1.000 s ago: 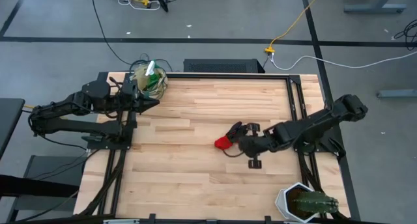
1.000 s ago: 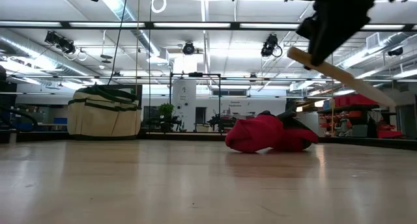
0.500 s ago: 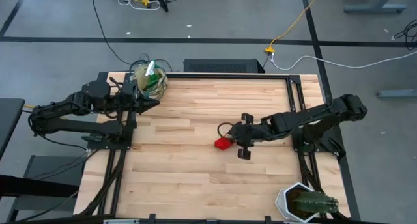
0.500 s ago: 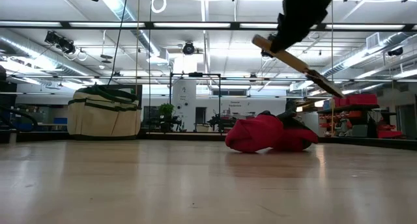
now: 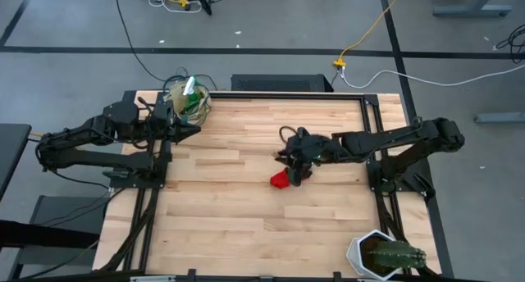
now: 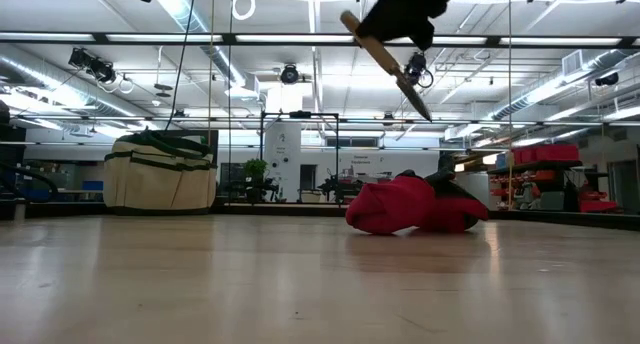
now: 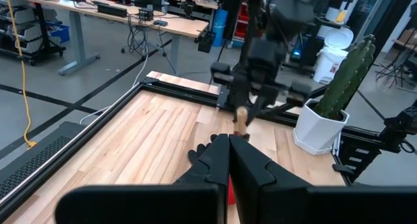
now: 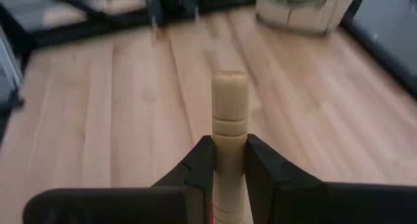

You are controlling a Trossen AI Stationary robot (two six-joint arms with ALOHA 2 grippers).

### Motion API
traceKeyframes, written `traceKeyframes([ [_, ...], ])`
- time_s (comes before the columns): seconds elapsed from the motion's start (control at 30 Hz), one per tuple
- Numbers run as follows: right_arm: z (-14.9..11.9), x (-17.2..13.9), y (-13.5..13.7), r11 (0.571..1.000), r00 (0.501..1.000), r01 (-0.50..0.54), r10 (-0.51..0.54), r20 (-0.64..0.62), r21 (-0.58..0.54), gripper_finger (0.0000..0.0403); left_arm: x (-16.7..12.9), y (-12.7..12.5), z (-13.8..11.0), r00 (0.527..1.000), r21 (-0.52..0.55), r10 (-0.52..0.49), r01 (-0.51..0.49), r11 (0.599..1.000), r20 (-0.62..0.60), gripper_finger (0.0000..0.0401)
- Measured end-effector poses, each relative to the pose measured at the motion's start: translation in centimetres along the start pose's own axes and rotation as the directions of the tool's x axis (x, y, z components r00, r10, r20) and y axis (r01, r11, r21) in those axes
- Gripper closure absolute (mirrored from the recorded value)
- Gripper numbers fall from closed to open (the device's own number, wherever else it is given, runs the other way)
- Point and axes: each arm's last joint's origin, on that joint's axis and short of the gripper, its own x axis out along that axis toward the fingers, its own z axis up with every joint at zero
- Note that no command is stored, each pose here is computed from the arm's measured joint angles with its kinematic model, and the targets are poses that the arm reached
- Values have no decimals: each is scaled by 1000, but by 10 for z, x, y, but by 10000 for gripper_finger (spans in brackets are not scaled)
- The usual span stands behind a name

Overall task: Pick & Place Garden tools in Gardening bag
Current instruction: Put the trowel into the gardening bag

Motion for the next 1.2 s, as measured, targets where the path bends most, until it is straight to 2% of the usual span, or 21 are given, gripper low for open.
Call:
traceKeyframes([
  [0.3, 22, -20, -23, 998, 988, 26, -35, 150, 60, 344, 0, 0, 0, 1000, 1, 0, 0, 1000, 2, 387],
  [0.43, 30, -31, -32, 998, 976, 40, -48, 214, 44, 344, 0, 0, 1, 1000, 3, -2, 2, 1000, 11, 387],
  [0.83, 55, -62, -47, 997, 890, 47, -69, 450, 60, 344, 0, -1, 4, 999, 22, -6, 5, 1000, 40, 387],
  [1.07, 62, -67, -50, 997, 855, 32, -65, 515, 71, 344, 0, -1, 4, 999, 16, -5, 4, 1000, 42, 387],
  [1.2, 66, -69, -51, 998, 833, -7, -25, 553, 56, 344, 0, -1, 7, 998, 14, -10, 9, 1000, 68, 387],
])
